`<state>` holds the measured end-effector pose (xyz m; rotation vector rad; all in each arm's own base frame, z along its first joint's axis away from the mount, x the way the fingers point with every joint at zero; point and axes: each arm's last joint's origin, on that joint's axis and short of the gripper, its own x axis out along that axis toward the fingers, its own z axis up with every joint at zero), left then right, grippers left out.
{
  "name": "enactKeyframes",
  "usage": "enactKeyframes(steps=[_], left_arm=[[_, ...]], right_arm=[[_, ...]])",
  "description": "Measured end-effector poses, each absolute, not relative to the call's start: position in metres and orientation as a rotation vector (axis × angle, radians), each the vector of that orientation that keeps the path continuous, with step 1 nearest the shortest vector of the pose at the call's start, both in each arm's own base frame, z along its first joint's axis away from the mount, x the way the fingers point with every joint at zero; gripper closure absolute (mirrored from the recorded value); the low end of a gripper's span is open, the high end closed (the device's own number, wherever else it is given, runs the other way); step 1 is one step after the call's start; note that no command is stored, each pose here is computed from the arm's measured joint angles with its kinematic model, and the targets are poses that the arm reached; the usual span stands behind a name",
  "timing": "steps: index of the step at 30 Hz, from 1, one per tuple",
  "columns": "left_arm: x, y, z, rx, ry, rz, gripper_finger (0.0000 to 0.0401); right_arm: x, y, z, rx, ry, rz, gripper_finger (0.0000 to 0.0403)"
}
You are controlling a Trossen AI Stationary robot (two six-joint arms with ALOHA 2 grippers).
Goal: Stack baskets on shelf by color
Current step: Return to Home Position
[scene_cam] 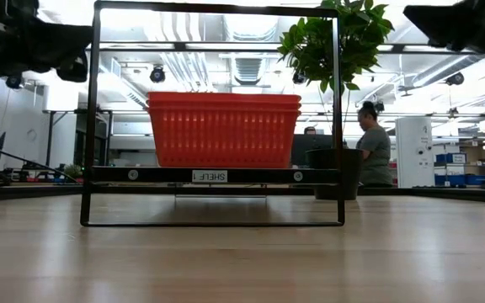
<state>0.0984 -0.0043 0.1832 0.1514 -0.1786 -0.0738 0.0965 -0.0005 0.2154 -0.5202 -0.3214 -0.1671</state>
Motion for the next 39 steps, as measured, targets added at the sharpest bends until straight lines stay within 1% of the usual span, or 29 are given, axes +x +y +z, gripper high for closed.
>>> enactKeyframes(steps=[2,6,8,13,16,18,39], left_arm=[[0.099,-0.004,0.183,0.141,-0.177,-0.075,0.0401],[0.099,-0.004,0.182,0.14,-0.163,-0.076,0.0401],[0.099,-0.004,0.181,0.14,-0.155,-0.077,0.0401],[0.1,-0.004,0.18,0.14,-0.151,-0.077,0.0401],[0.1,-0.004,0.181,0.14,-0.158,-0.077,0.0401],[0.1,-0.004,0.181,0.14,-0.155,-0.077,0.0401],[0.1,-0.004,0.18,0.14,-0.155,-0.079,0.0401]], right_arm=[[0.095,-0.001,0.207,-0.529,-0.369,-0.192,0.0394],[0.088,-0.002,0.21,-0.517,-0.416,-0.246,0.0394],[0.086,-0.005,0.212,-0.471,-0.422,-0.327,0.0394],[0.084,-0.013,0.21,-0.258,-0.357,-0.582,0.0394],[0.084,-0.016,0.208,-0.194,-0.316,-0.7,0.0394],[0.084,-0.017,0.206,-0.183,-0.294,-0.745,0.0394],[0.086,-0.017,0.205,-0.195,-0.269,-0.759,0.0394]])
